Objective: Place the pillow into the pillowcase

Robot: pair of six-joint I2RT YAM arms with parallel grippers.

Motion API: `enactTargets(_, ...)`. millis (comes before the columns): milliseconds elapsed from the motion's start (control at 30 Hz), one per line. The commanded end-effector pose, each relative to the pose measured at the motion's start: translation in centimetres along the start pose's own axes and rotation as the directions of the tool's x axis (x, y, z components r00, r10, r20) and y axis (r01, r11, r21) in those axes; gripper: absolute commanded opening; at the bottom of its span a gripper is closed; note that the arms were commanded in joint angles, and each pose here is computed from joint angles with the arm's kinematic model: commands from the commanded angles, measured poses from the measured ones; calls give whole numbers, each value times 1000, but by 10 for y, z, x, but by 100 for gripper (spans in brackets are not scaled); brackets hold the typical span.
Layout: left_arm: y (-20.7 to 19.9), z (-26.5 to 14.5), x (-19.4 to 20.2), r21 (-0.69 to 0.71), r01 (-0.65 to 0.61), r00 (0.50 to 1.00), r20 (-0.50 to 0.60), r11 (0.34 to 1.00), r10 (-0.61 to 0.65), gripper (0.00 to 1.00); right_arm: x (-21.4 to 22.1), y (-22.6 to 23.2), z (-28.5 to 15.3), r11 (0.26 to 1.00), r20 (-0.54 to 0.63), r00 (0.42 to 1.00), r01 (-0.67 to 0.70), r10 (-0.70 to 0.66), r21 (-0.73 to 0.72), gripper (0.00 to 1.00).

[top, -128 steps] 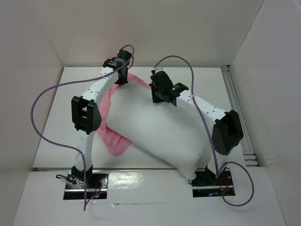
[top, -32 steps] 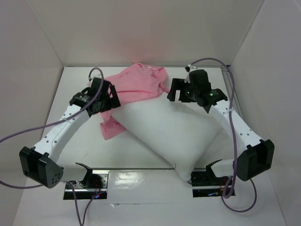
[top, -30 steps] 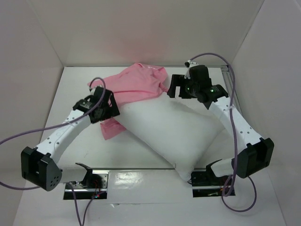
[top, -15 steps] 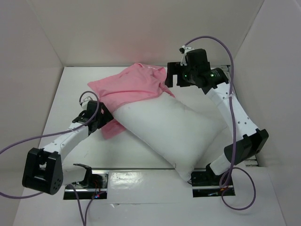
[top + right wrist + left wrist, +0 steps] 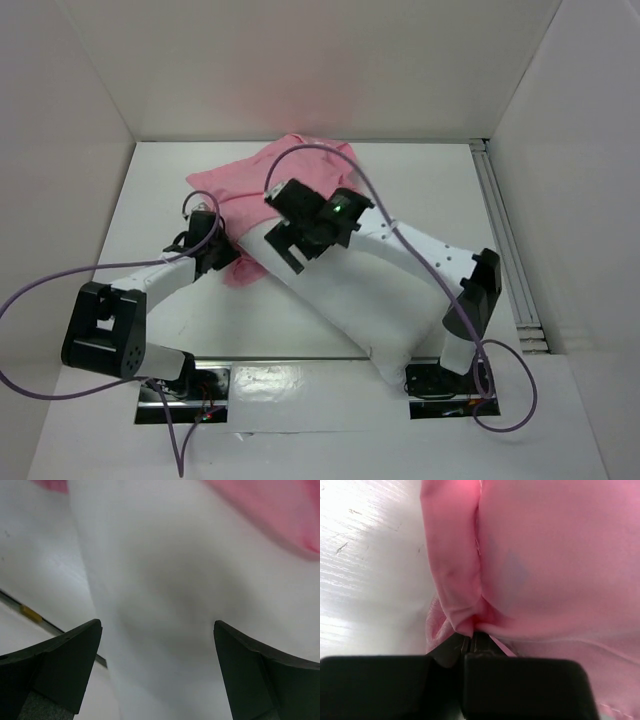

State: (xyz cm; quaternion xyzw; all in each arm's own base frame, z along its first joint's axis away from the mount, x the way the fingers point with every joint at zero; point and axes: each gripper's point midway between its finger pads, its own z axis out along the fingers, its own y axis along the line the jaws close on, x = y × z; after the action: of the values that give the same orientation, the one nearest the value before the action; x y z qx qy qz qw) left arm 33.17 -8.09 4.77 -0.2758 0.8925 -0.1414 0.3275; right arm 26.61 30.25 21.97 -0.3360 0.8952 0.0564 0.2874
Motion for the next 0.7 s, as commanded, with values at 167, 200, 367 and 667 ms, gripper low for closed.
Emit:
enactTargets(167, -32, -38, -16, 182, -3, 998, 61, 983, -8, 0, -4, 16, 71, 993, -37, 997, 73, -70, 92, 93)
enactTargets(200, -38, -47, -18, 213, -7, 998, 68, 977, -8, 0, 0, 13, 94, 995, -85, 996, 46, -38, 85, 81)
enactTargets(367, -74, -73, 6, 385, -66, 998, 7, 921, 69, 0, -67, -28, 105, 960, 41, 960, -277, 278, -35, 0)
enactTargets(667, -223, -170, -8, 728, -215, 973, 100, 651, 209, 0, -221, -133, -54, 800, 575, 580, -541, 578, -258, 0)
